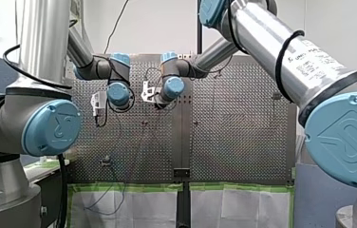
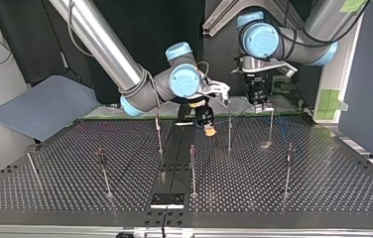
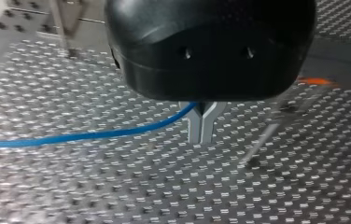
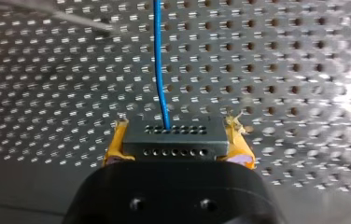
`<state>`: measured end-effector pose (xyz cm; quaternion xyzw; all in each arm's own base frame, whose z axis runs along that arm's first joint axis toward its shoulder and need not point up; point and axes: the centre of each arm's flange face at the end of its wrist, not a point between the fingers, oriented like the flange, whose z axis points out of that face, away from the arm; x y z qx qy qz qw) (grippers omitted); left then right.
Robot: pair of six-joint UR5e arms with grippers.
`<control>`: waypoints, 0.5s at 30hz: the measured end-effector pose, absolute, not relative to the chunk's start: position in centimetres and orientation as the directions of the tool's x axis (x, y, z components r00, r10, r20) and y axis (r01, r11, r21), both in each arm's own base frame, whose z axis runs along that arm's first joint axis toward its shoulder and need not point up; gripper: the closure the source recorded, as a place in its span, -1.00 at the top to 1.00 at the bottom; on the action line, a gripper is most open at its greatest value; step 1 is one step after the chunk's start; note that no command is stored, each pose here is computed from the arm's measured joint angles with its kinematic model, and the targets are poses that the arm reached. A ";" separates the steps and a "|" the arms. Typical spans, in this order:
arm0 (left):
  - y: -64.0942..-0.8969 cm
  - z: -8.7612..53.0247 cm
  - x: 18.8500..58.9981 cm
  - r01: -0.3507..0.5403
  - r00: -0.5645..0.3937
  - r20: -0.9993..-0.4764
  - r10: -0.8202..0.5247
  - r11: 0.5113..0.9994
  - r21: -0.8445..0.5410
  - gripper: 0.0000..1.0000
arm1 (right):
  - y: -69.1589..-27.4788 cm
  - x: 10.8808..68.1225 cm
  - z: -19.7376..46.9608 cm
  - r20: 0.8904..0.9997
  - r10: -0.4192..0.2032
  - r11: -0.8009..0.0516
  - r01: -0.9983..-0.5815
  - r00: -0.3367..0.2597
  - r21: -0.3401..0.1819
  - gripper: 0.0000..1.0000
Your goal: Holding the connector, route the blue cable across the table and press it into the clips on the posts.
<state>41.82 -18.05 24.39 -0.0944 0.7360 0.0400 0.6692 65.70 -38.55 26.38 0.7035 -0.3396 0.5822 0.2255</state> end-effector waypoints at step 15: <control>-18.1 17.6 42.3 -0.147 -0.154 -0.985 -0.078 0.988 -0.055 -1.00 | -36.5 63.9 21.5 0.946 -0.257 -0.676 -0.736 0.198 -0.030 -1.00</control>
